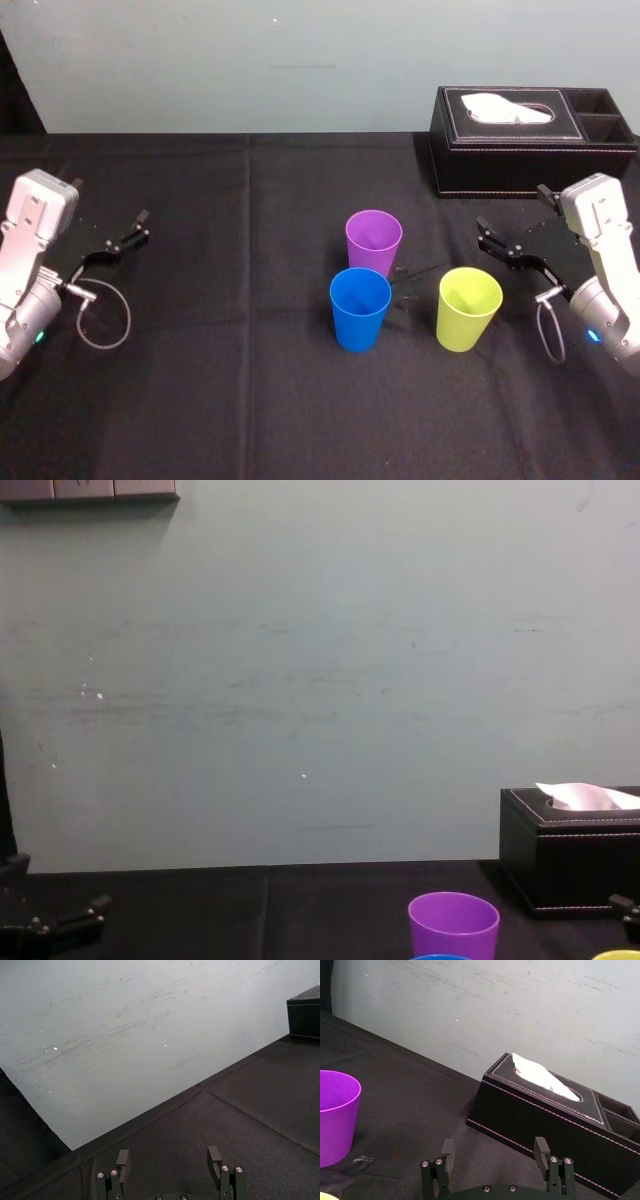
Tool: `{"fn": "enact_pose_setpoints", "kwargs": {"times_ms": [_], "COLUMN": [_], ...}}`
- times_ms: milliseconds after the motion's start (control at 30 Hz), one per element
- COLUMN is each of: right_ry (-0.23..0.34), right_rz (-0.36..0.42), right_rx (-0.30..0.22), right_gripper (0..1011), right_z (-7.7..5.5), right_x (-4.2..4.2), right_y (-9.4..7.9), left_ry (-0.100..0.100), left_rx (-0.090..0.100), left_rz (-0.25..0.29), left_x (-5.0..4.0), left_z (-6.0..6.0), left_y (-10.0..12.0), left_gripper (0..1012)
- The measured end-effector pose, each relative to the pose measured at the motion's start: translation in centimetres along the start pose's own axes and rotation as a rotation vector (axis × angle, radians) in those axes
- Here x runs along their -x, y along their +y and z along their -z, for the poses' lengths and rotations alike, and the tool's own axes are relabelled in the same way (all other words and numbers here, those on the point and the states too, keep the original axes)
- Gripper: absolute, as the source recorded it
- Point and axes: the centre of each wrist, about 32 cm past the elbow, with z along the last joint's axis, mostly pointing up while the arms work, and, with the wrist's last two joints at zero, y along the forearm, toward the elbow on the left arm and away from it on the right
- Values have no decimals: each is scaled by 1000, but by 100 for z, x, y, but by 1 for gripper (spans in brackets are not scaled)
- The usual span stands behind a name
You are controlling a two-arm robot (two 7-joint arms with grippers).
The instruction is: Stack the three plastic cups sequentially using one hand.
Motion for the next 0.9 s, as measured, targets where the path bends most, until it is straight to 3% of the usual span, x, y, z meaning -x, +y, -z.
{"fn": "enact_pose_setpoints", "kwargs": {"times_ms": [900], "right_ry": [0], "right_rz": [0], "right_rx": [0], "right_gripper": [1004], "right_z": [0], "right_x": [0], "right_y": [0], "left_ry": [0], "left_rx": [0], "left_rz": [0], "left_x": [0], "left_z": [0], "left_y": [0], "left_gripper": [1011]}}
